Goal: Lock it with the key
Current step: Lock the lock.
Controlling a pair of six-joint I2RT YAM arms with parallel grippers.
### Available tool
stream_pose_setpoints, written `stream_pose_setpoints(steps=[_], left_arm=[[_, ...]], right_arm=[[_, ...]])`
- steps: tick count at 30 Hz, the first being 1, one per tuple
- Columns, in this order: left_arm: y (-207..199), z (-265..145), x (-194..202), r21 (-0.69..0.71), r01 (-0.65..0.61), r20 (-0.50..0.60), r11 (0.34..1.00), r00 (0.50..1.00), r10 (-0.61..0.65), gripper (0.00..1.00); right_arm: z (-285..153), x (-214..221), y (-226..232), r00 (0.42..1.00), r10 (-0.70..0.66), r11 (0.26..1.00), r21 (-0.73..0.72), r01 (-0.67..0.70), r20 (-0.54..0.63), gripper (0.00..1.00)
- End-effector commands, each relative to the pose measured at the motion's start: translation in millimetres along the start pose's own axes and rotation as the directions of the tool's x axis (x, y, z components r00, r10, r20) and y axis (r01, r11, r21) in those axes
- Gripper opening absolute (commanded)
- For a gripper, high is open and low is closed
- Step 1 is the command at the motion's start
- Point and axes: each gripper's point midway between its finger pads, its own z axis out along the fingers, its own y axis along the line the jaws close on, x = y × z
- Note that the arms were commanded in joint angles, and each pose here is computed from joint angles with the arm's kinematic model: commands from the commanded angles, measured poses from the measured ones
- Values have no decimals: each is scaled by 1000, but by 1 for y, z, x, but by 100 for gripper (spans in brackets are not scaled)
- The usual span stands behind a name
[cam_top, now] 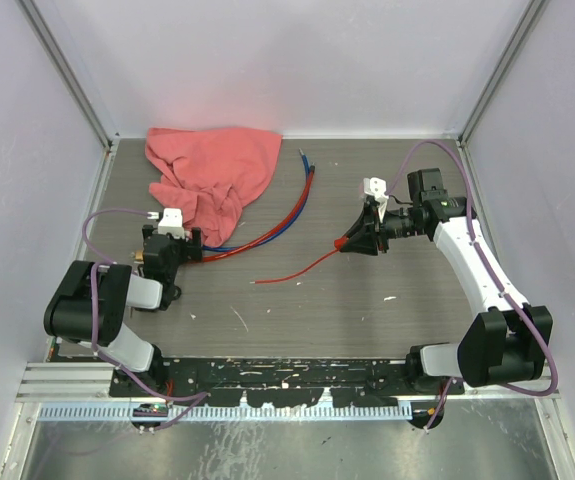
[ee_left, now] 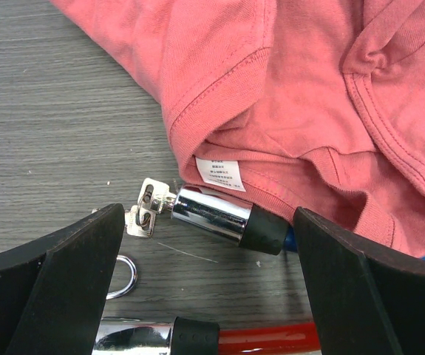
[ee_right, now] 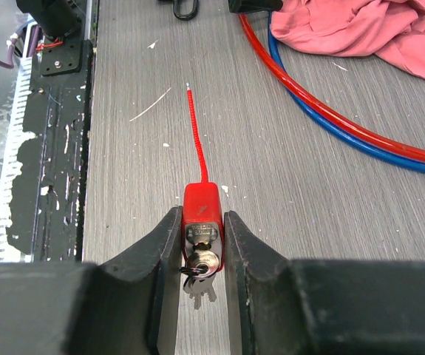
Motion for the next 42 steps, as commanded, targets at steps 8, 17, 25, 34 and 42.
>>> stream_pose_setpoints(steps=[8,17,25,34,42], left_arm=[[2,4,-30,-1,17,86,1000,996,-17,98],[2,5,-30,-2,17,88,1000,996,-17,98],[2,5,-30,-1,17,87,1000,996,-17,98],[2,5,-30,1,19,87,1000,996,-18,98],[15,9,-31,-36,66,70,997,996,-63,98]], right_arm=[[-1,-11,1,999,-37,999,-8,37,33,1],[-1,-12,2,999,-35,999,-9,36,33,1],[-2,-12,2,999,-42,999,-6,42,32,1],[-3,-19,8,997,-50,998,-23,52,59,1],[-6,-34,16,992,-88,996,-24,91,88,1]])
